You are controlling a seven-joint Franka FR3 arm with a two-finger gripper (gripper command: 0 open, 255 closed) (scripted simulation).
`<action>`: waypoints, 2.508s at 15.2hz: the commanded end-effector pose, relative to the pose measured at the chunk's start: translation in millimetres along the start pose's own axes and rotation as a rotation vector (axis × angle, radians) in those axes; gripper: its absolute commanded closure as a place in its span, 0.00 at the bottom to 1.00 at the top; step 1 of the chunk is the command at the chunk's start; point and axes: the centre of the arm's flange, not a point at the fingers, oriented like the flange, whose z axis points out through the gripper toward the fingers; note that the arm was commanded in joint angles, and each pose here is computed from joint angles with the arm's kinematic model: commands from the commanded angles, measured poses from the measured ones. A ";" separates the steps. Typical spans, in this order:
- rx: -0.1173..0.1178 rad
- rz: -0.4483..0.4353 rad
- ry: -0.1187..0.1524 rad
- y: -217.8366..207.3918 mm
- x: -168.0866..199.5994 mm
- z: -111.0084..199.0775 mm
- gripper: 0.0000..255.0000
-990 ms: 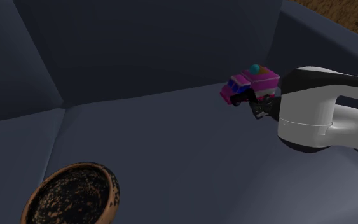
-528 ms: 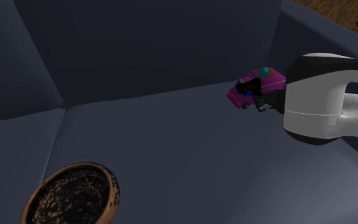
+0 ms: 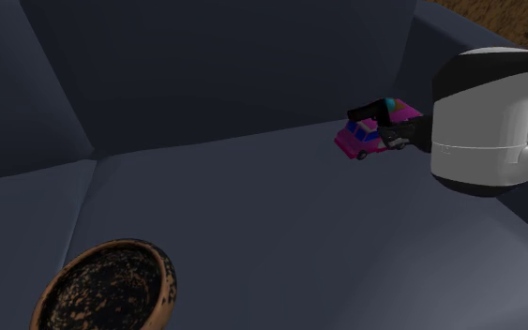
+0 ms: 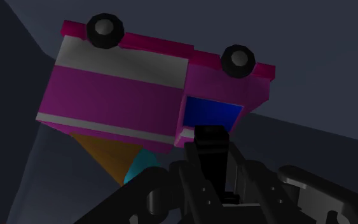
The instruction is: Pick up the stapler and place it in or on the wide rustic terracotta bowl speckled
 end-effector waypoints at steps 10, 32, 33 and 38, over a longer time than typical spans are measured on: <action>0.000 0.000 0.000 11.5 49.5 -27.4 1.00; 0.000 0.000 0.000 -157.4 97.8 -97.9 1.00; 0.000 0.000 0.000 -170.0 99.0 -101.6 1.00; 0.000 0.000 0.000 -233.1 104.7 -120.1 1.00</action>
